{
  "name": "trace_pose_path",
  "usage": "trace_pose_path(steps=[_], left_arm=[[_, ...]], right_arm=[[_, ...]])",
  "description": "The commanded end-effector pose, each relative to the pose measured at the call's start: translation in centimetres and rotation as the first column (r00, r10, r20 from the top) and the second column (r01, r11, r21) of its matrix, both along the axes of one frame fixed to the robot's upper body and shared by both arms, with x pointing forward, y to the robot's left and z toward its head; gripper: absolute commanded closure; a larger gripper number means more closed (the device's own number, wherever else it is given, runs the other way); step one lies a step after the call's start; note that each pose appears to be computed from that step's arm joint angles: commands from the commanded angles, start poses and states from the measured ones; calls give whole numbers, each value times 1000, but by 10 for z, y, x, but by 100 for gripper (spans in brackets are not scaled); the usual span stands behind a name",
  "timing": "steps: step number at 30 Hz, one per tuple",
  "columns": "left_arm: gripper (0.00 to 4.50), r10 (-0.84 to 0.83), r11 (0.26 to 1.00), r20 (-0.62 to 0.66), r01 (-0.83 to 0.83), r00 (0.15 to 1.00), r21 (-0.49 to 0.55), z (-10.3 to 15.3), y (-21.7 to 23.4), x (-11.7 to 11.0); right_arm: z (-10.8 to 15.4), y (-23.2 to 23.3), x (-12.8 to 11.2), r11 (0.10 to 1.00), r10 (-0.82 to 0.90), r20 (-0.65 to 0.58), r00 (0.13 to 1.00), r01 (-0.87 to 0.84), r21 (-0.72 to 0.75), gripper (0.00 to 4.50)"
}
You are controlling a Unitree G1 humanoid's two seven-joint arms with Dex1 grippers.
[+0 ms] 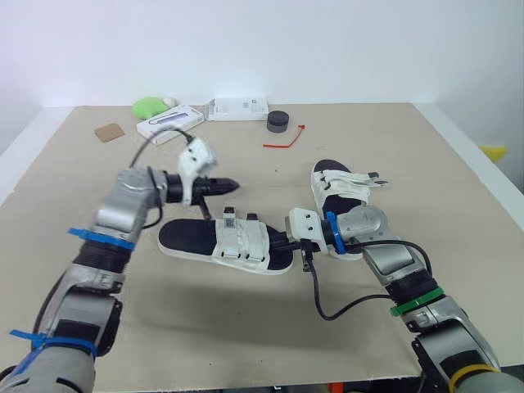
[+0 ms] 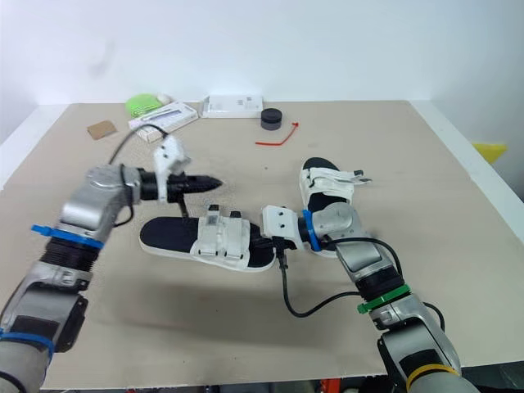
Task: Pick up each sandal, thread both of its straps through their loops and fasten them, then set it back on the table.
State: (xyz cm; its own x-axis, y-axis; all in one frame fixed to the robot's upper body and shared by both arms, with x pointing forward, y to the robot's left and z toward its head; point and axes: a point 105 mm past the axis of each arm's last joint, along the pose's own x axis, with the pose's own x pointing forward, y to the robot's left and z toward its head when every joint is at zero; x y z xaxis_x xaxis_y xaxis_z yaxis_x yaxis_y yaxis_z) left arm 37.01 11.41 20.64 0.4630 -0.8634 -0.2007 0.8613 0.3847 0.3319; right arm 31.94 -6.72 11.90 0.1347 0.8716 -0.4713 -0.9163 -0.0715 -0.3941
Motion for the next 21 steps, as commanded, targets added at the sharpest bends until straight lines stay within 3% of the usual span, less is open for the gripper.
trace_pose_path(steps=[1, 5, 7, 13, 17, 18, 21], left_arm=[[272, -51, 998, 70, 48, 996, 41, -6, 12, -23], [67, -59, 988, 82, 47, 995, 150, -35, 36, -41], [9, -74, 983, 73, 61, 995, 172, -43, 41, -48], [9, -163, 954, 105, 129, 981, 272, -61, 36, -55], [0, -179, 956, 127, 142, 976, 257, -61, 25, -50], [0, -185, 955, 129, 147, 974, 256, -61, 22, -49], [0, -195, 955, 136, 157, 971, 250, -61, 16, -44]], right_arm=[[-8, -4, -2, 1000, -8, -23, 1000, 7, -27, 450], [-8, -6, -2, 1000, -10, -23, 1000, 10, -28, 450], [-8, -7, -2, 1000, -11, -24, 1000, 10, -29, 450], [-4, -7, -3, 1000, -12, -37, 999, 11, -5, 450], [6, -10, -9, 999, -7, -51, 999, 9, 45, 318], [8, -13, -12, 999, -3, -52, 999, 6, 51, 258], [17, -21, -21, 995, -1, -79, 997, 9, 98, 152]])
